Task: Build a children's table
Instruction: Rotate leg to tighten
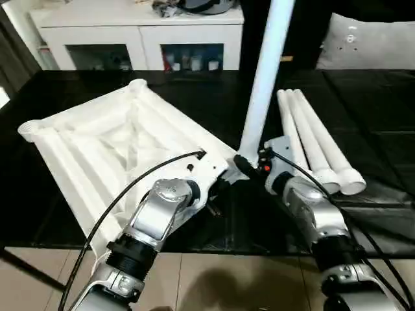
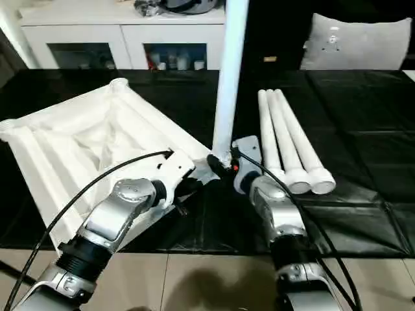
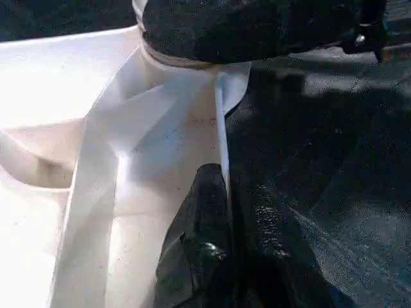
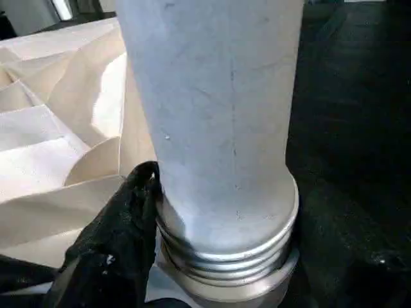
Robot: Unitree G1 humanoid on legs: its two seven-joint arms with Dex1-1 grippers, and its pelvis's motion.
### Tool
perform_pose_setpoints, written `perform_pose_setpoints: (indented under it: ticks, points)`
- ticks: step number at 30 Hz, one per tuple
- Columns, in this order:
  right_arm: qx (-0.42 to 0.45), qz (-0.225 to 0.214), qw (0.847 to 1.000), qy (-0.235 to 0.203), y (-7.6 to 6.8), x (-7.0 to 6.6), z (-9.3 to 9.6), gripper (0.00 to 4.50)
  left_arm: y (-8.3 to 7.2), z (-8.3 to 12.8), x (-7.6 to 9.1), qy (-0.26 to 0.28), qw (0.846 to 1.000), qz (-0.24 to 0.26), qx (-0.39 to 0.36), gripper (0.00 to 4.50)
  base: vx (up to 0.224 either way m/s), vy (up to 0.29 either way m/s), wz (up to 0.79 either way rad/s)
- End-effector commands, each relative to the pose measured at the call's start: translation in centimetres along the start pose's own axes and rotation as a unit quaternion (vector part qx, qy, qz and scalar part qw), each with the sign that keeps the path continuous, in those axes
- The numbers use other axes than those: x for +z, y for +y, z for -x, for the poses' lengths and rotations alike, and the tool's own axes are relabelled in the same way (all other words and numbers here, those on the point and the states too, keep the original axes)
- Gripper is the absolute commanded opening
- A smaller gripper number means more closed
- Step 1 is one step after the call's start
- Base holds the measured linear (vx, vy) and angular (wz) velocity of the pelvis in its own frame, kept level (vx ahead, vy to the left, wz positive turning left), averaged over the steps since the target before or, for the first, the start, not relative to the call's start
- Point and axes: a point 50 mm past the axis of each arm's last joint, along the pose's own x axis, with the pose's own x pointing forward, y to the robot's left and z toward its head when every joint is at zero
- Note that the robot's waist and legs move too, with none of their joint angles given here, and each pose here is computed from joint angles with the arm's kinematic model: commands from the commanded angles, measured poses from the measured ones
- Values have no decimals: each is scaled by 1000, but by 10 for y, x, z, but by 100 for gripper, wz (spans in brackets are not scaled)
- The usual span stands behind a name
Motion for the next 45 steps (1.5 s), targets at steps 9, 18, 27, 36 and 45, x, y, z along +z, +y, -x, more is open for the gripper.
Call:
perform_pose_setpoints:
  ticks: [9,18,27,36,45]
  points:
    - [15,20,999,-45,6,8,18,338,20,-3,6,-36,998,-32,36,80,0,0,0]
    - [71,20,996,-42,14,14,19,338,25,2,-3,-31,998,-47,34,98,0,0,0]
    - [73,25,997,-31,14,13,16,394,31,24,-11,-16,998,-65,21,97,0,0,0]
    - [111,45,992,-28,12,16,28,444,38,56,-12,-31,998,-45,27,97,0,0,0]
    - [170,121,977,37,-10,29,56,449,59,96,-14,-29,996,-26,81,97,0,0,0]
